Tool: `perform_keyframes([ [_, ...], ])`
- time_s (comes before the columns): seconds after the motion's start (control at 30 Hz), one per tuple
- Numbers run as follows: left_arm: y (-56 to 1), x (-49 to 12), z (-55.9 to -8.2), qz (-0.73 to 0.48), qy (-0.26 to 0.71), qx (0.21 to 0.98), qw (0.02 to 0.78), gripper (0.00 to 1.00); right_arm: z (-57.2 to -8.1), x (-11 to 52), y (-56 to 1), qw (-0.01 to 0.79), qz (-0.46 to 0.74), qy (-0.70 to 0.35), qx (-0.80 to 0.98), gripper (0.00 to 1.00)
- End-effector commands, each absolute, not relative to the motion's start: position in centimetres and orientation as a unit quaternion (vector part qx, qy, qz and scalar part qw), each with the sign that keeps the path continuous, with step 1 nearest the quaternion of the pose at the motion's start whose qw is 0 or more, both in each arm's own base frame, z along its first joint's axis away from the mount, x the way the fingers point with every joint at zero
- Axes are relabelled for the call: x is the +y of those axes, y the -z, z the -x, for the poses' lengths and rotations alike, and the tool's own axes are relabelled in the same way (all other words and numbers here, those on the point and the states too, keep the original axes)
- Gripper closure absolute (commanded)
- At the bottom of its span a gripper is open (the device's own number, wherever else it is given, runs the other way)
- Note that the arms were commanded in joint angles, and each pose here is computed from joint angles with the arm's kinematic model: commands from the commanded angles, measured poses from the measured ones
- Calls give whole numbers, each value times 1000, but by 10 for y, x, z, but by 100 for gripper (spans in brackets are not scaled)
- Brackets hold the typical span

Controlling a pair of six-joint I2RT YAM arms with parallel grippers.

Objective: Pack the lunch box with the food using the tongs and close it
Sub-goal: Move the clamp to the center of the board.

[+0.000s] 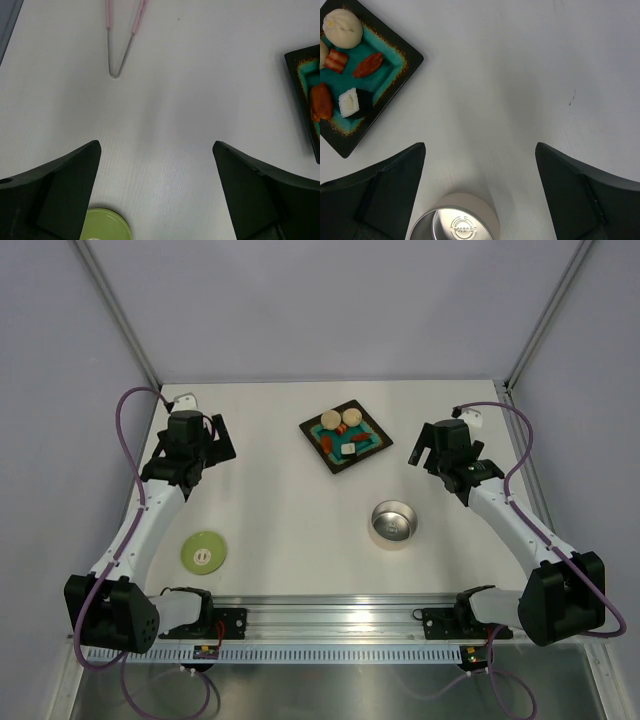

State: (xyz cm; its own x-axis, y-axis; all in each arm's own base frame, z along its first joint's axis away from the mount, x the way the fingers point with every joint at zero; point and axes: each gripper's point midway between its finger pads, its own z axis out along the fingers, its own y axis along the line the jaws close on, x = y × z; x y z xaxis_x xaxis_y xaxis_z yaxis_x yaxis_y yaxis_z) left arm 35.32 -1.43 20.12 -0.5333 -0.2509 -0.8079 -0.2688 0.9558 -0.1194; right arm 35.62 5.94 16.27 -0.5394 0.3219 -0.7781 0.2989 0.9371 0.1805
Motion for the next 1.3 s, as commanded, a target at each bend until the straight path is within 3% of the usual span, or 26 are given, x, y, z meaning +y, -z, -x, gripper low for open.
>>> perform_keyframes([
  [0.0,-226,-13,-360,142,-6,857,495,1,-362,58,-177,468,-193,-19,862,1],
  [0.4,-212,10,-369,138,-85,870,466,1,-360,69,-187,476,-168,-51,862,1],
  [0.53,-177,16,-383,114,-112,897,411,1,-358,68,-194,485,-164,-55,857,0],
  [0.63,-159,27,-394,146,-85,917,360,1,-358,70,-196,486,-160,-59,857,0],
  [0.77,-142,23,-416,144,-47,922,356,1,-358,73,-196,484,-158,-69,858,0],
  [1.07,-108,52,-452,160,-45,933,320,1,-356,77,-197,484,-157,-80,857,1],
  [1.27,-90,67,-475,151,-69,939,302,7,-357,79,-199,484,-156,-85,857,1],
])
